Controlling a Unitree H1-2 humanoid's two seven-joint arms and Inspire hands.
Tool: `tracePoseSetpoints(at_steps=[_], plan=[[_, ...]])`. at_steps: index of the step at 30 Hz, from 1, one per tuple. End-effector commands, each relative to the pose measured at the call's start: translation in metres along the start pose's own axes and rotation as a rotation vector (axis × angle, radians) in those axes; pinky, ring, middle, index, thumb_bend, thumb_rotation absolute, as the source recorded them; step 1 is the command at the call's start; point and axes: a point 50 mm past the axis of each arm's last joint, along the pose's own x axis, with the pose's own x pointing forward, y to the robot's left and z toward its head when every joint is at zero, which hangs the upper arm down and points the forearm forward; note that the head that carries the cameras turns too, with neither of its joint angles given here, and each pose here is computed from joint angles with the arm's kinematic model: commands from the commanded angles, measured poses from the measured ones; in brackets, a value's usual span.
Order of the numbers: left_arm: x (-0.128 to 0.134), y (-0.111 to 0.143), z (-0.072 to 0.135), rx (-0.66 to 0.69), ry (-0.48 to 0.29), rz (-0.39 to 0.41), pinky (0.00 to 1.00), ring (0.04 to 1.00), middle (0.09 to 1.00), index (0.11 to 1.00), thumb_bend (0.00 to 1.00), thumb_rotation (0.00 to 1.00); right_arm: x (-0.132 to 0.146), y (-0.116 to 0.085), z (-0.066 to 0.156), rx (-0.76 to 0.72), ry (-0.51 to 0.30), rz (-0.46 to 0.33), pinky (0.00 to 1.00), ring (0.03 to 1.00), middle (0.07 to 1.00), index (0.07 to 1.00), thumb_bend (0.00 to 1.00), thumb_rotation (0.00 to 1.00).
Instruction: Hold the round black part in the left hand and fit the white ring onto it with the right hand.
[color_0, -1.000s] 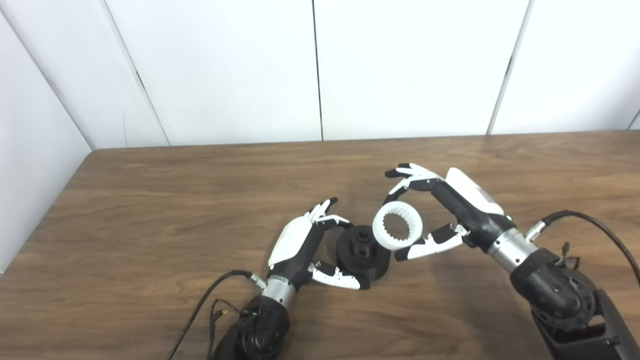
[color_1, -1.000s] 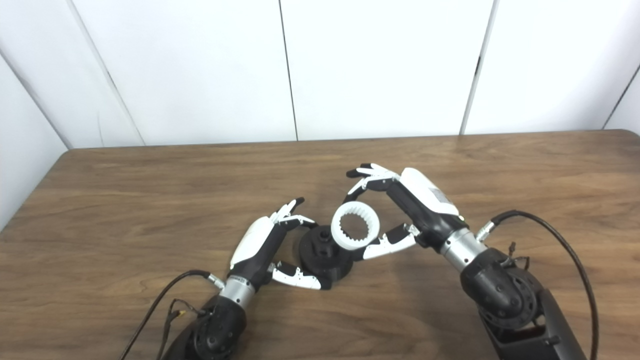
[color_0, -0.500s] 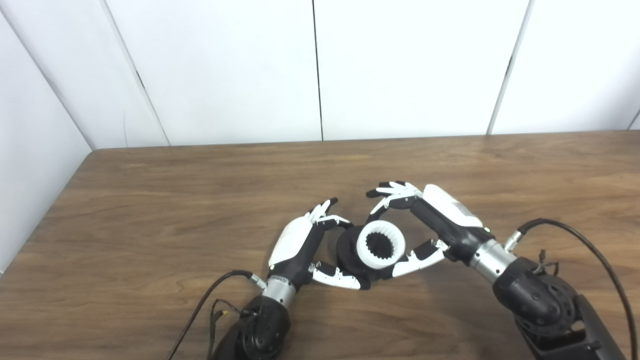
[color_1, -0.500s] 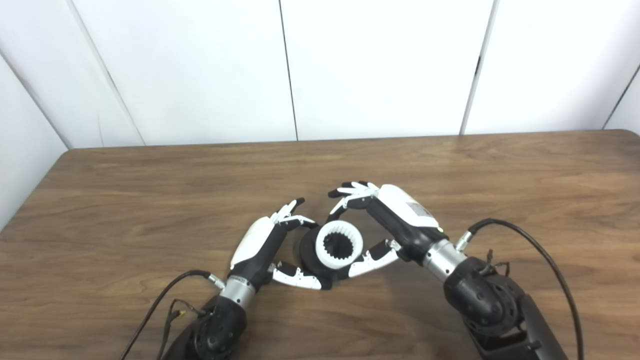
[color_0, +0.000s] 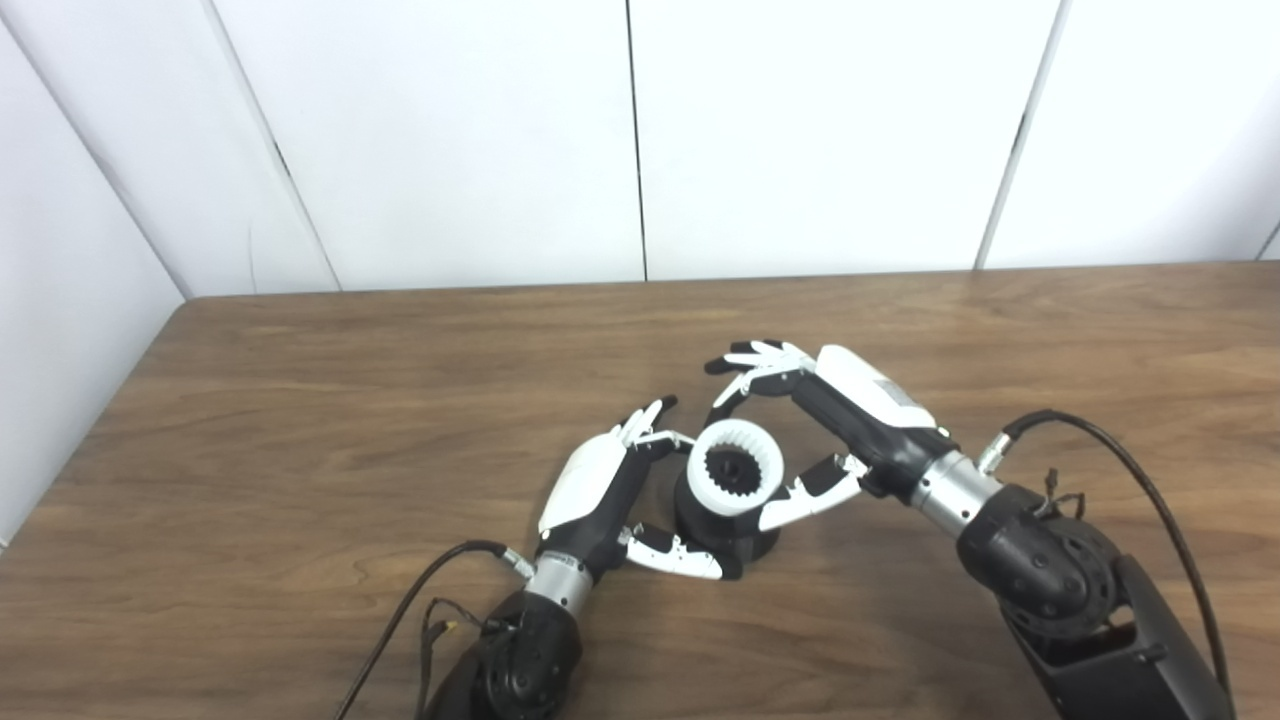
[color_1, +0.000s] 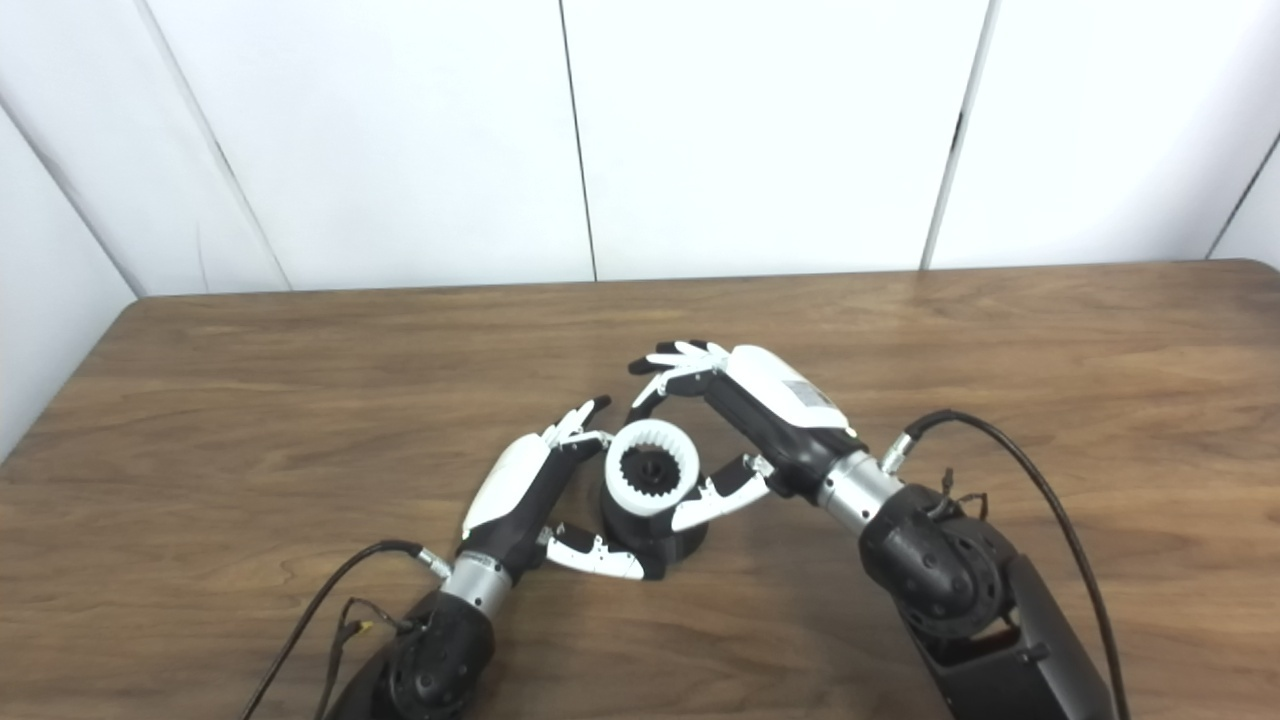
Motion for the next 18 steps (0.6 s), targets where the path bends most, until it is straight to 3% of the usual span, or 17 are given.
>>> tracePoseSetpoints(at_steps=[1,18], plan=[[0.002,0.002,0.007,0.023,-0.028,0.010,1.00,1.000,1.000,0.611,0.97,0.26,0.014,-0.017,0.012,-0.029,-0.068,-0.036,1.00,0.943,0.864,0.479,0.52,0.15],[0.001,0.004,0.008,0.015,-0.027,0.010,1.00,1.000,1.000,0.609,0.97,0.27,0.014,-0.010,-0.001,-0.052,-0.044,0.004,1.00,0.942,0.858,0.479,0.52,0.15]])
